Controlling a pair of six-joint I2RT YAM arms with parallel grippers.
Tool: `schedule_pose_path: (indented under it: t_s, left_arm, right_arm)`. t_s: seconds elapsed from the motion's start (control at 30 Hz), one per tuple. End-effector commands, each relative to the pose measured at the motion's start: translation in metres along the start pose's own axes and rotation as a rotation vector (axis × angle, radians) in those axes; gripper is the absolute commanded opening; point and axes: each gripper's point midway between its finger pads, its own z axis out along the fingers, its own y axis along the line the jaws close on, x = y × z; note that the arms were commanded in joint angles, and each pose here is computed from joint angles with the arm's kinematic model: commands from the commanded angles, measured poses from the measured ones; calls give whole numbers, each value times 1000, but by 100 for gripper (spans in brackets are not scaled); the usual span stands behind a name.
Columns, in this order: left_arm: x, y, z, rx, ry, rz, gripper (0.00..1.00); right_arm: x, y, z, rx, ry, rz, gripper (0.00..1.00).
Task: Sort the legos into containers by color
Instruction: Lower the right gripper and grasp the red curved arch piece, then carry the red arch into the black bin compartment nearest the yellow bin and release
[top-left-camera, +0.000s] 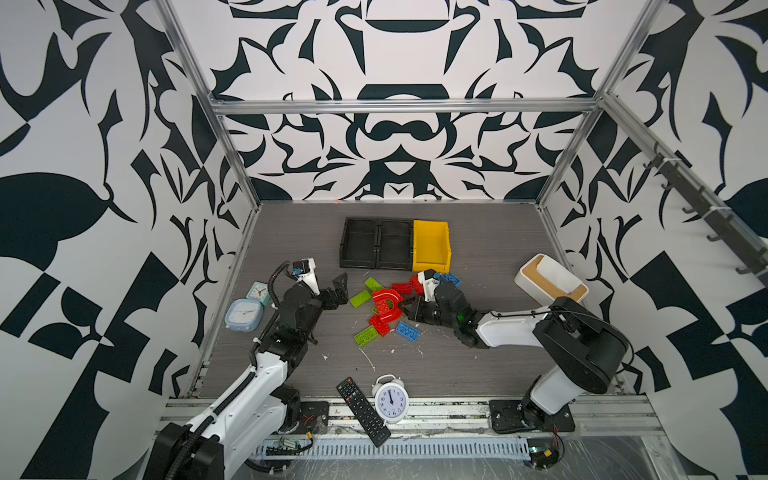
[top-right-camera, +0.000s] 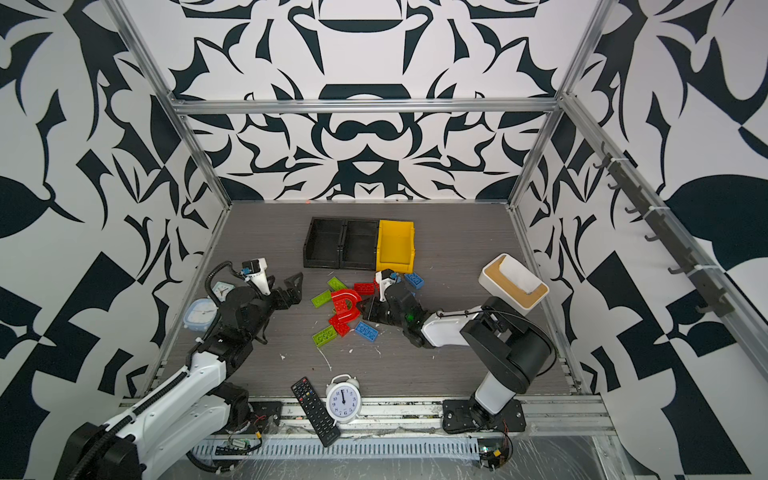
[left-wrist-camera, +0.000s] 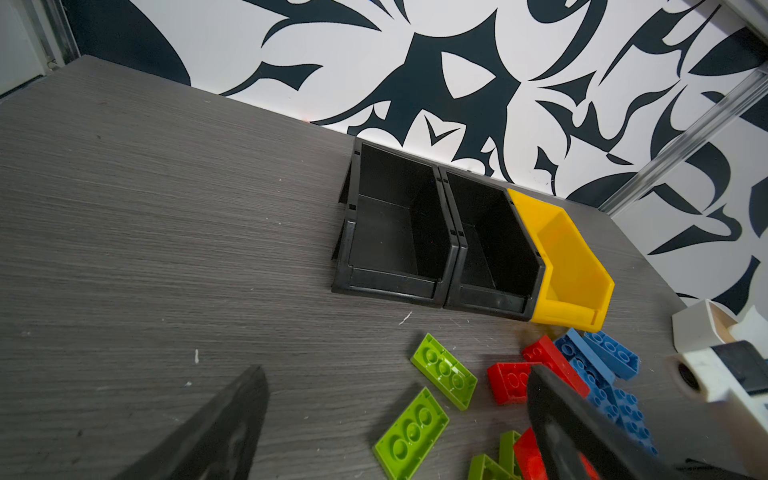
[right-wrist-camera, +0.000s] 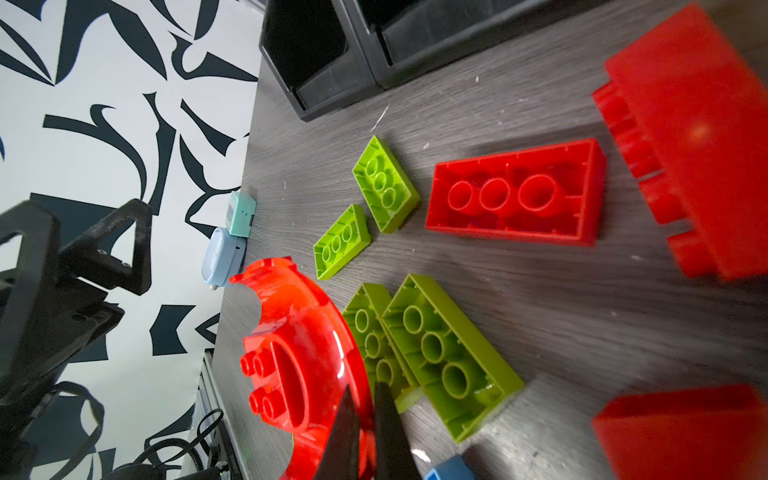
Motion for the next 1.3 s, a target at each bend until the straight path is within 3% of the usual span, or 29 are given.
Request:
schedule_pose_path:
  t_s: [0.0,0.37,0.63,1.27]
  left_arm:
    - [-18,-3,-3,0,-47,4,100]
    - [-17,-5,-2,6,-45,-1,100]
    - [-16,-5,-2,9,-41,-2,100]
    - [-18,-4,-3,4,-51,0,100]
  right_arm:
    - [-33,37,-11,-63,-57,-56,6]
    - [-121,60,-28,-4,-146,-176,3]
    - [-182,47,-21,104,-255,-231,1]
    - [-212,11,19,245,-416,-247,0]
